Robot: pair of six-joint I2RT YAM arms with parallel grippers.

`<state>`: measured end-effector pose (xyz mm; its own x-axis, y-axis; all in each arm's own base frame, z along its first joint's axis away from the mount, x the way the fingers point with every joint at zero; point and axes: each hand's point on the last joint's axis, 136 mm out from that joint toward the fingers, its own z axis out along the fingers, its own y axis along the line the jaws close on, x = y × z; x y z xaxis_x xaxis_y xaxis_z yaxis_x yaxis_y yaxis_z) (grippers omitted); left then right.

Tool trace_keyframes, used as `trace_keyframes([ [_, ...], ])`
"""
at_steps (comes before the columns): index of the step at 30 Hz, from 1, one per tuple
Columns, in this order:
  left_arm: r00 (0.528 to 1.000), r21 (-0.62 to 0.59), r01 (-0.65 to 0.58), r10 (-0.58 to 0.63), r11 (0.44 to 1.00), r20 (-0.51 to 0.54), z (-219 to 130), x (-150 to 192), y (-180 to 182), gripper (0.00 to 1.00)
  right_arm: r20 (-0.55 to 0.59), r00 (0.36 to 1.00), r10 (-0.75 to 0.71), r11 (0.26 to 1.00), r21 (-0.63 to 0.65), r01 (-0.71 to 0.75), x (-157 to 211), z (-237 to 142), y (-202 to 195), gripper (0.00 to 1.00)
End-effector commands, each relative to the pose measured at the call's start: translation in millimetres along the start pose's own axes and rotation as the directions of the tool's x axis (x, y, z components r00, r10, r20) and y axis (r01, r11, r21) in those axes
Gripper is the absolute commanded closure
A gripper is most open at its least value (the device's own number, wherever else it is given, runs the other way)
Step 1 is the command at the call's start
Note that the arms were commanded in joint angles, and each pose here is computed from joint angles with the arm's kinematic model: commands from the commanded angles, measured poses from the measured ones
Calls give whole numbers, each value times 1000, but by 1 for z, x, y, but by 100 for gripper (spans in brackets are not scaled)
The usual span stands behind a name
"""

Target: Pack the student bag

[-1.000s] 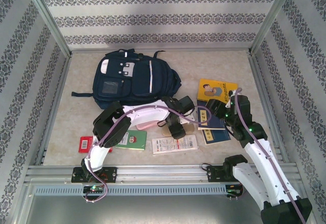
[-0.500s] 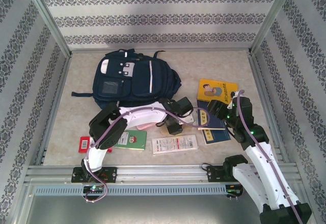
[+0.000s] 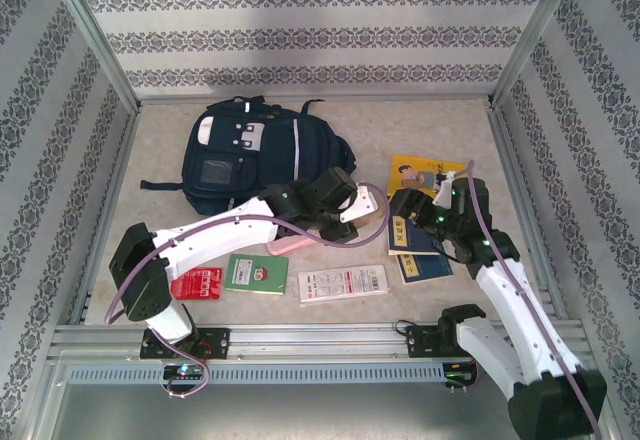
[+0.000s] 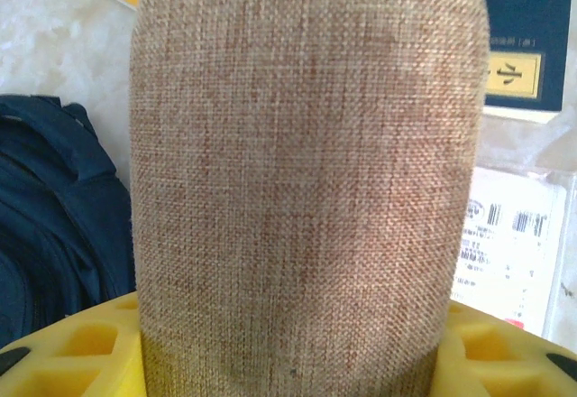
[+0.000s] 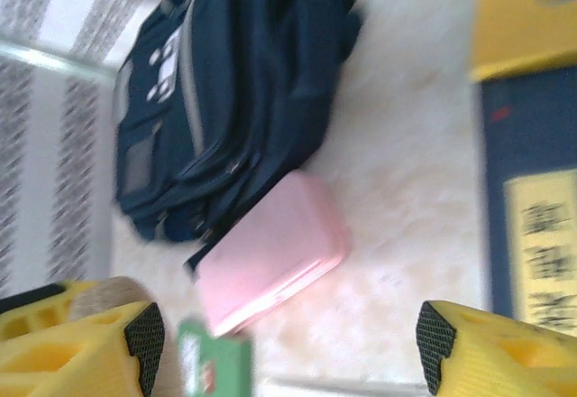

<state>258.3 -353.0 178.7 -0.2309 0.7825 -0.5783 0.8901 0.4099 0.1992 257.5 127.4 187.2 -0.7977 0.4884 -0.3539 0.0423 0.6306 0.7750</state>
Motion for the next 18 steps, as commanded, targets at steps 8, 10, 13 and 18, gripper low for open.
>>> trace_keyframes([
  [8, 997, -49, -48, 51, 998, 65, -22, -1, 10, 77, -309, 950, -54, 942, -332, -55, 45, -8, 73, 26],
  [10, 996, -52, -47, 51, 998, 72, -23, -1, 10, 77, -333, 941, -58, 947, -317, -54, 50, -4, 71, 26],
  [13, 994, -45, -44, 48, 998, 100, -26, -3, 8, 77, -349, 936, -53, 948, -312, -63, 54, 2, 69, 30],
  [18, 990, -37, -51, 56, 998, 133, -32, -5, 5, 78, -391, 918, -69, 937, -341, -75, 63, 10, 77, 36],
])
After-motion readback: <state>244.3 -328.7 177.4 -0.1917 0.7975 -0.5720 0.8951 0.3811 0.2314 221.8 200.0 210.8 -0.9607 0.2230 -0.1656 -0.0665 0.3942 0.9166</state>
